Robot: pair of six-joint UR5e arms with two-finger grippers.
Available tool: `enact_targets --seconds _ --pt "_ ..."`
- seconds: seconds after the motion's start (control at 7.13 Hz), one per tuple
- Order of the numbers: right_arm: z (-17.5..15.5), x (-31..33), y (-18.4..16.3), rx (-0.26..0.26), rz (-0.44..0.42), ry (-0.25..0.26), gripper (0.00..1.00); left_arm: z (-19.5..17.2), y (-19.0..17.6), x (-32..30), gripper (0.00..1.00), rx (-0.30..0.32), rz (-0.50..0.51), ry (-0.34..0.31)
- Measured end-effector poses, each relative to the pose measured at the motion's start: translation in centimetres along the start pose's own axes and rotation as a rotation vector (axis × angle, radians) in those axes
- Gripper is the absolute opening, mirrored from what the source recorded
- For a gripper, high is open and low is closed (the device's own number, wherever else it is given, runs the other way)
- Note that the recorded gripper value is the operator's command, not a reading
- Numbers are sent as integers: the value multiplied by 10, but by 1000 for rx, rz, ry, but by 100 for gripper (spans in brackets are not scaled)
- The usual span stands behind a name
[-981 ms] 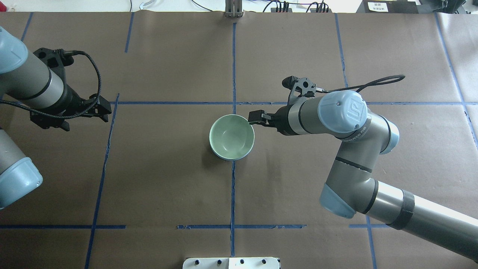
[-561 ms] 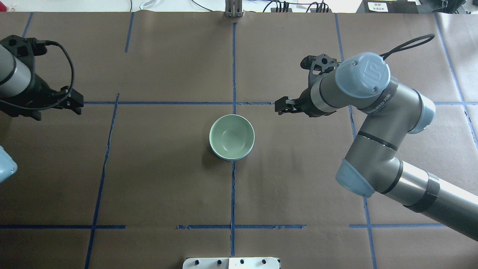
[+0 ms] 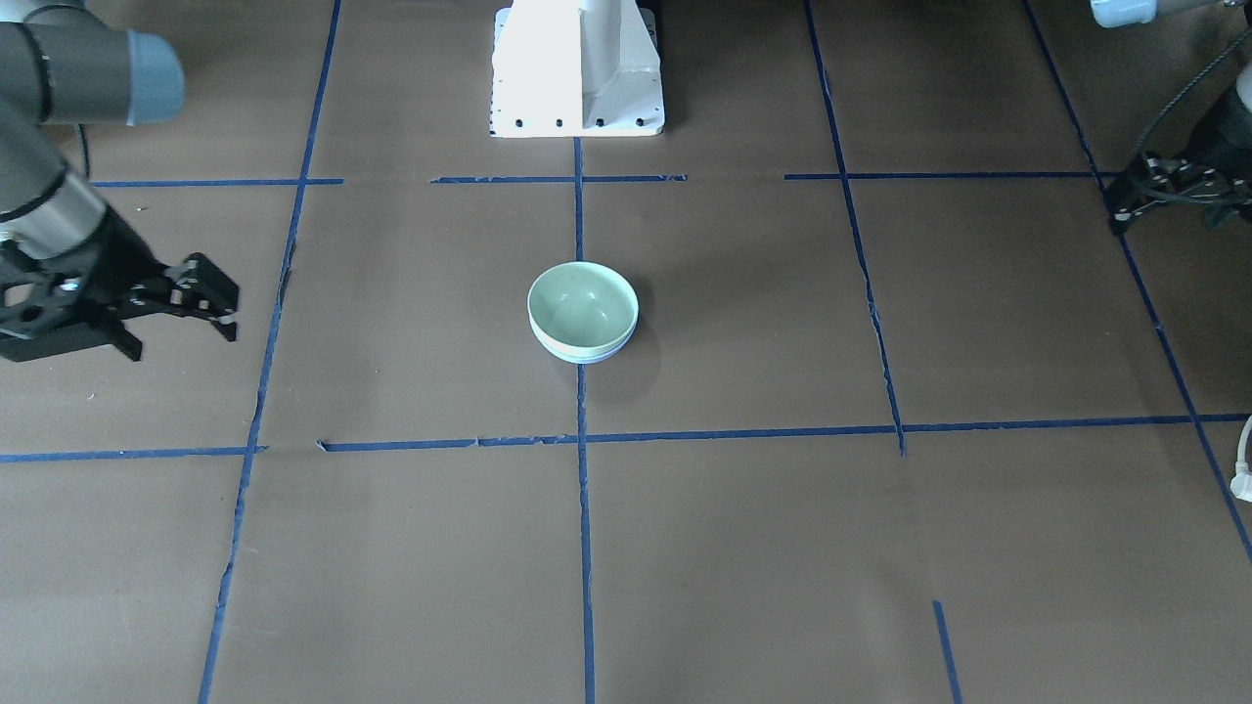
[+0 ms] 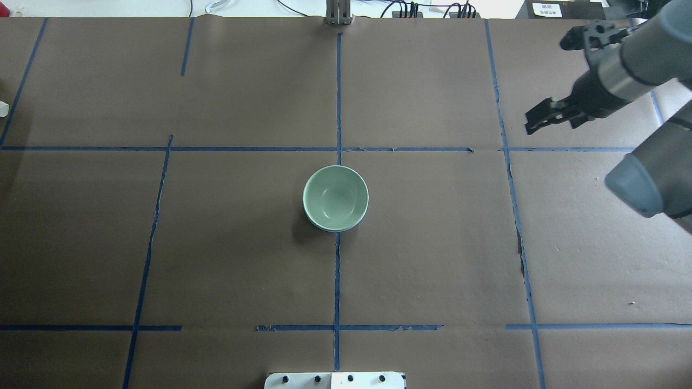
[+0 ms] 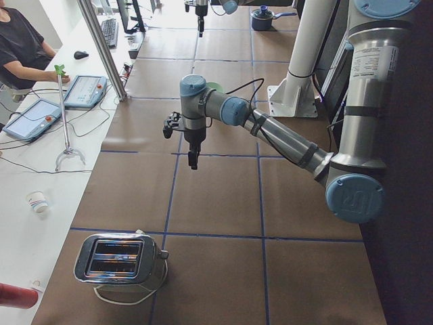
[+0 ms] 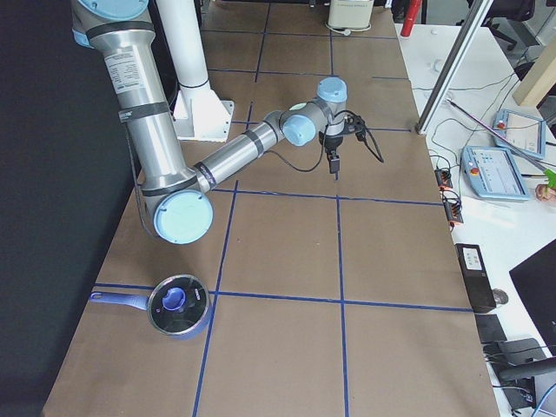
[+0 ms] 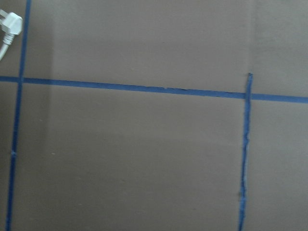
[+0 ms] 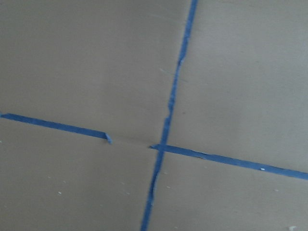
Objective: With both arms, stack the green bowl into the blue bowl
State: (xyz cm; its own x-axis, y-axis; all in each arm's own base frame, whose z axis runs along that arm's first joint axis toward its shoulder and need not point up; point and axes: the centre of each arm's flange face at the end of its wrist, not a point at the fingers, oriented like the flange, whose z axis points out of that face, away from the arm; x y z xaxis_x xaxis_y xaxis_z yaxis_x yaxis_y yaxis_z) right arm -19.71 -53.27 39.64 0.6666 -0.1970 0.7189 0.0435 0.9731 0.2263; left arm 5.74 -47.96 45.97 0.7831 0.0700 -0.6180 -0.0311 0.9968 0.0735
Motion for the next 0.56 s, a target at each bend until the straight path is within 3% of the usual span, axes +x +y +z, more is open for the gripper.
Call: enact_targets --seconds 0.28,0.56 --pt "-28 133 42 -28 -65 -8 100 6 -3 -98 100 -18 53 14" --pt "-37 247 92 -49 -9 -81 100 28 4 -182 100 -59 77 31"
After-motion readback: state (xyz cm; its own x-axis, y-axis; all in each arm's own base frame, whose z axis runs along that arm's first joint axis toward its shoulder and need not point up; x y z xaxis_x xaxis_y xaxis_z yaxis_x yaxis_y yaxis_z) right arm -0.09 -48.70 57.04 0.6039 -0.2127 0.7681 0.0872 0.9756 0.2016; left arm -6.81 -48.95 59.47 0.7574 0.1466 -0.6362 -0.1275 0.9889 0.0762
